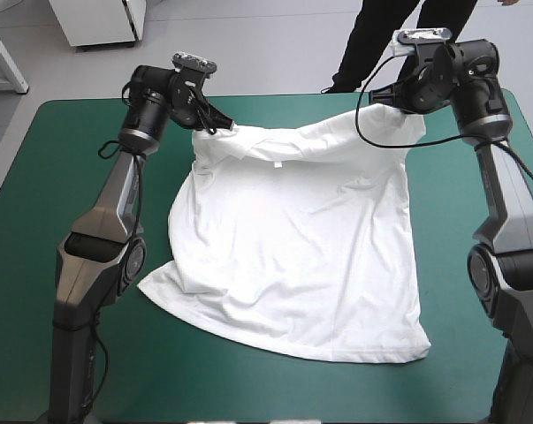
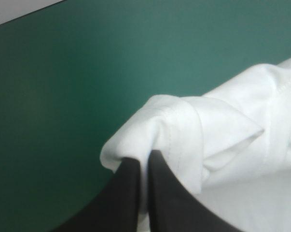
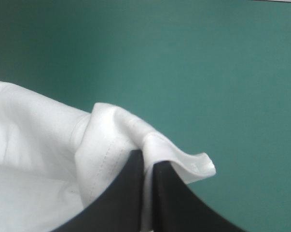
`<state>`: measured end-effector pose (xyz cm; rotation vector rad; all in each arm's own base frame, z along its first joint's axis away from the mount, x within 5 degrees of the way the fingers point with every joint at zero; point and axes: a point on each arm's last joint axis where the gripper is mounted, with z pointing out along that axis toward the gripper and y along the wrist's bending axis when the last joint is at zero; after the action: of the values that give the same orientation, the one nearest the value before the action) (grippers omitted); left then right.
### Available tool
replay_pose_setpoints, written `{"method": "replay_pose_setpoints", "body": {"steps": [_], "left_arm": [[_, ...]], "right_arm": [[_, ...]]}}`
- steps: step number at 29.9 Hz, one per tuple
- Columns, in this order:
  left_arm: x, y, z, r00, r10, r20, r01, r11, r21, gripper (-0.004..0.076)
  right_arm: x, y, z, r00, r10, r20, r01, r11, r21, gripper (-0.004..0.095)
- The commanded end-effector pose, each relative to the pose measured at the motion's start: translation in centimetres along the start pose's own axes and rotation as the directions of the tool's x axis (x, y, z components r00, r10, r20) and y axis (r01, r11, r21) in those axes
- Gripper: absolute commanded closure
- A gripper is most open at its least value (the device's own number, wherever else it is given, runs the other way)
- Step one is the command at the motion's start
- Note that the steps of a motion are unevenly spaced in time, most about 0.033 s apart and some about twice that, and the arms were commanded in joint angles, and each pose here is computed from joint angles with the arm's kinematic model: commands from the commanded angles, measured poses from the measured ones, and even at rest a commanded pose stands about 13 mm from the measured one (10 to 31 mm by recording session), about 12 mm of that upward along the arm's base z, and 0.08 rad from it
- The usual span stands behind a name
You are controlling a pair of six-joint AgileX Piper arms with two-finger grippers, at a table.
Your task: Fold the cloth
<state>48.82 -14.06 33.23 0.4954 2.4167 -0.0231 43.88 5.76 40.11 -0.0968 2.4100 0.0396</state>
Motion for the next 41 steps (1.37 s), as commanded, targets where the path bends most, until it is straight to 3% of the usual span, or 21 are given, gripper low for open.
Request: {"method": "replay_pose_setpoints", "body": {"steps": [1, 6, 10, 13, 16, 18, 20, 22, 24, 29, 34, 41], "left_arm": [[-2.3, 0.5, -2.7, 0.978, -0.023, 0.209, 0.031, 0.999, -0.031, 0.0746], [-3.0, 2.0, -0.8, 0.944, -0.039, 0.328, 0.063, 0.996, -0.064, 0.0746], [-2.7, 4.0, 0.2, 0.935, -0.063, 0.350, 0.096, 0.992, -0.079, 0.0745], [-2.6, 5.0, 0.3, 0.930, -0.058, 0.363, 0.096, 0.991, -0.088, 0.0738], [-2.8, 5.3, 0.1, 0.921, -0.053, 0.386, 0.086, 0.994, -0.068, 0.0646], [-2.8, 5.2, -0.2, 0.923, -0.061, 0.379, 0.087, 0.995, -0.054, 0.0523], [-2.5, 5.1, -0.7, 0.937, -0.068, 0.342, 0.087, 0.995, -0.041, 0.0381], [-2.1, 4.9, -1.4, 0.956, -0.070, 0.284, 0.082, 0.996, -0.032, 0.0285], [-1.9, 4.8, -2.4, 0.967, -0.068, 0.247, 0.077, 0.997, -0.030, 0.0253], [-1.1, 5.0, -5.0, 0.988, -0.042, 0.150, 0.052, 0.997, -0.061, 0.0288], [-0.3, 5.2, -7.1, 0.991, -0.100, 0.084, 0.098, 0.995, 0.022, 0.0344], [1.7, 4.6, -12.4, 0.994, -0.100, 0.044, 0.099, 0.995, 0.025, 0.0367]], "right_arm": [[-1.5, -0.8, -0.6, 0.990, -0.016, 0.141, 0.015, 1.000, 0.008, 0.0925], [-1.9, -1.1, 2.8, 0.982, 0.025, 0.188, -0.026, 1.000, -0.001, 0.0925], [-1.1, -1.3, 5.1, 0.989, 0.077, 0.123, -0.075, 0.997, -0.026, 0.0908], [-0.6, -1.1, 6.0, 0.996, 0.032, 0.078, -0.028, 0.998, -0.052, 0.0776], [-0.4, -0.9, 6.1, 0.998, 0.028, 0.059, -0.024, 0.997, -0.077, 0.0545], [-0.2, -0.8, 6.0, 0.999, 0.030, 0.026, -0.027, 0.996, -0.084, 0.0413], [0.1, -0.8, 5.6, 0.999, 0.024, -0.024, -0.026, 0.996, -0.085, 0.0345], [0.2, -0.8, 5.1, 0.998, 0.019, -0.053, -0.023, 0.996, -0.083, 0.0349], [-0.2, -0.8, 4.1, 0.999, 0.016, -0.047, -0.020, 0.996, -0.085, 0.0369], [-0.9, -0.6, 1.0, 1.000, 0.022, -0.009, -0.023, 0.995, -0.096, 0.0446], [-0.7, -0.5, -2.6, 1.000, 0.016, 0.023, -0.013, 0.994, -0.108, 0.0466], [3.5, -0.4, -5.2, 0.994, 0.037, -0.102, -0.049, 0.991, -0.122, 0.0466]]}}
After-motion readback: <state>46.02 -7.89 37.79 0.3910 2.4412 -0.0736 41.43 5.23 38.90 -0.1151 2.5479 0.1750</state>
